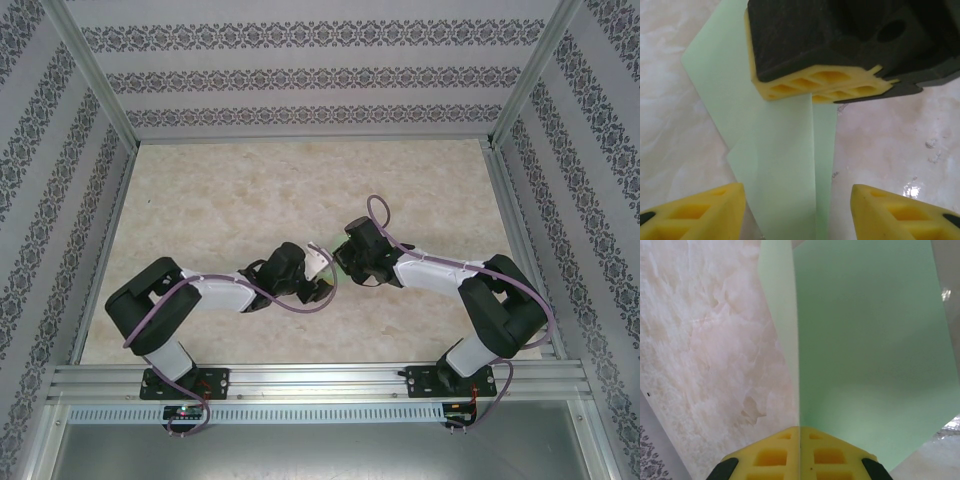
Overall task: Fold a paper plane with a square sheet of paper (pick it up from the middle)
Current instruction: Fourth fold the wing at the center of the table.
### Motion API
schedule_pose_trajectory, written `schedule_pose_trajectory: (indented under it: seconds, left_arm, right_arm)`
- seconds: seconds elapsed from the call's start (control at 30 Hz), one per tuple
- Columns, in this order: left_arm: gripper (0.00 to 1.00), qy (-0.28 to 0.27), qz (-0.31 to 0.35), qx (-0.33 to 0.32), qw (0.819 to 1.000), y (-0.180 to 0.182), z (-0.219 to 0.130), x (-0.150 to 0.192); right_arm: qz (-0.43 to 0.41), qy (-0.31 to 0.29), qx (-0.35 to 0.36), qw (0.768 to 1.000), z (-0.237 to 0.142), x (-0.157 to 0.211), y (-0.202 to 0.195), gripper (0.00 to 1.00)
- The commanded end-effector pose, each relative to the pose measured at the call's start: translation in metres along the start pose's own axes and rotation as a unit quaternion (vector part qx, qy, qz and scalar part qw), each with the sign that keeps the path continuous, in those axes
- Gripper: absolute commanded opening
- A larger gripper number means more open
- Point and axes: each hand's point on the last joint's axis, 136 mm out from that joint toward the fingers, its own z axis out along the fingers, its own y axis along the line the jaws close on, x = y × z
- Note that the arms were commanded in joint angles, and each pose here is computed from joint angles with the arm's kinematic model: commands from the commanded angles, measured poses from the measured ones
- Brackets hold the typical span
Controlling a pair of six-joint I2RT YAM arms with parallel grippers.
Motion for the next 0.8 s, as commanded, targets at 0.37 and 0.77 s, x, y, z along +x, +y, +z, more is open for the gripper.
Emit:
schedule_pose_trajectory:
  seconds: [0.37,0.77]
  left_arm:
    - [0.30,-0.033,0.076,-0.037,0.996,0.001,0.007,-0.005]
    - [0.28,-0.026,0.074,-0.027,0.997,-0.003,0.009,-0.006]
  right_arm:
    - [0.006,0.018,-0.017,1.000,-0.024,-0.009,-0.001,0.31]
    - [-0.045,0.061,-0.005,0.997,-0.016,-0.002,-0.001,0.22]
